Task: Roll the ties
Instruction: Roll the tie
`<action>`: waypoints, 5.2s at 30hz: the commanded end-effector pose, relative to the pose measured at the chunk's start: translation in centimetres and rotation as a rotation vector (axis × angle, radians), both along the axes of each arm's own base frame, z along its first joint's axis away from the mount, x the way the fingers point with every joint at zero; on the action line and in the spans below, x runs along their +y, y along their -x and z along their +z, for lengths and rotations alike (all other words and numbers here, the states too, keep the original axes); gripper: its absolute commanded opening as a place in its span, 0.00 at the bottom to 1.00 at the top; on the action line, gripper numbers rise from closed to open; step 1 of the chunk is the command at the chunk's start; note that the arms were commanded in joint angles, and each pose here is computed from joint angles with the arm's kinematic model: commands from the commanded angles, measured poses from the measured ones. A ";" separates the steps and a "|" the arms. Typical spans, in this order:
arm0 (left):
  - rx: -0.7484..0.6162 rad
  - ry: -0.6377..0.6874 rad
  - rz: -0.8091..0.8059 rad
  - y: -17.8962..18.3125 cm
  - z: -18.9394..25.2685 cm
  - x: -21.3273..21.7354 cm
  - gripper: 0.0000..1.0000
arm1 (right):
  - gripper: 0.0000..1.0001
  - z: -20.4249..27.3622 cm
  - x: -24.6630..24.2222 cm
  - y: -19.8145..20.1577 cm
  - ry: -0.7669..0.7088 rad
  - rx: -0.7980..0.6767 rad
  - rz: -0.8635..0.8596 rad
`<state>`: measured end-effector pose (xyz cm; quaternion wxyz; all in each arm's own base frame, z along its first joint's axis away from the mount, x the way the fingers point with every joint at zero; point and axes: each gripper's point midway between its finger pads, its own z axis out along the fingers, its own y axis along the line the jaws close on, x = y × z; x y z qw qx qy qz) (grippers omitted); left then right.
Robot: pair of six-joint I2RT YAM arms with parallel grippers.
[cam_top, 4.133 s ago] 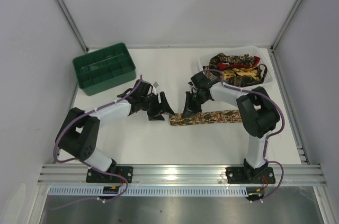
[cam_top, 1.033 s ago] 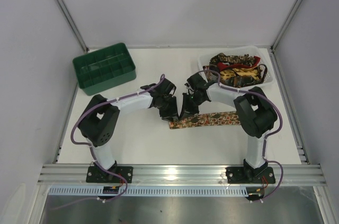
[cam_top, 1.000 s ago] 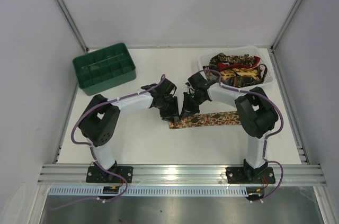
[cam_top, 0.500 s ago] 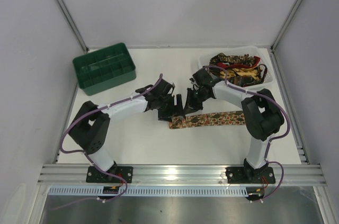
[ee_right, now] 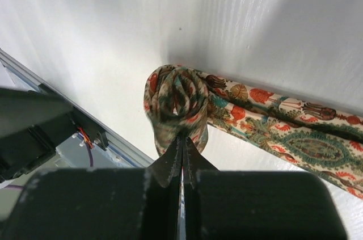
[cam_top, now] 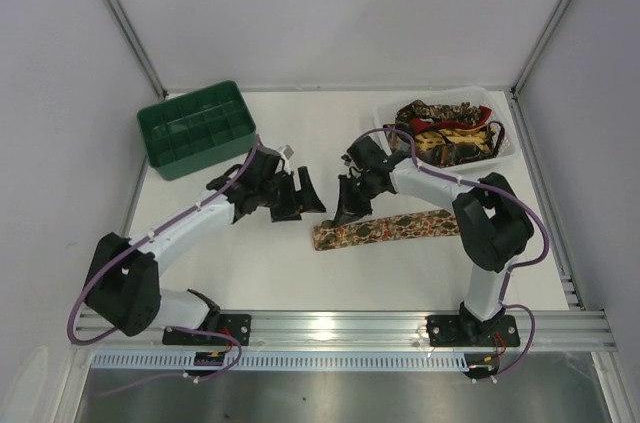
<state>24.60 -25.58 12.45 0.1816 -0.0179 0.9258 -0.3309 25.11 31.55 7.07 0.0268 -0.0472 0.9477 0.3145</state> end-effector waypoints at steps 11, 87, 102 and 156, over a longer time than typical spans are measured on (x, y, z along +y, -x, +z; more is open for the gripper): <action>0.026 0.001 0.039 2.4 -2.7 4.2 0.80 | 0.00 6.0 1.4 0.7 -0.086 -0.094 0.065; 0.159 -0.480 -0.106 -0.3 -6.1 3.4 0.00 | 0.00 -1.9 1.3 0.0 -0.048 0.024 0.007; 0.166 -0.475 -0.133 -0.4 -5.5 0.9 0.01 | 0.00 -1.8 4.0 -0.4 -0.137 0.078 0.005; 0.173 -0.147 -0.057 0.6 -2.6 -7.1 0.55 | 0.00 -0.4 -3.6 -0.8 -0.060 0.027 -0.131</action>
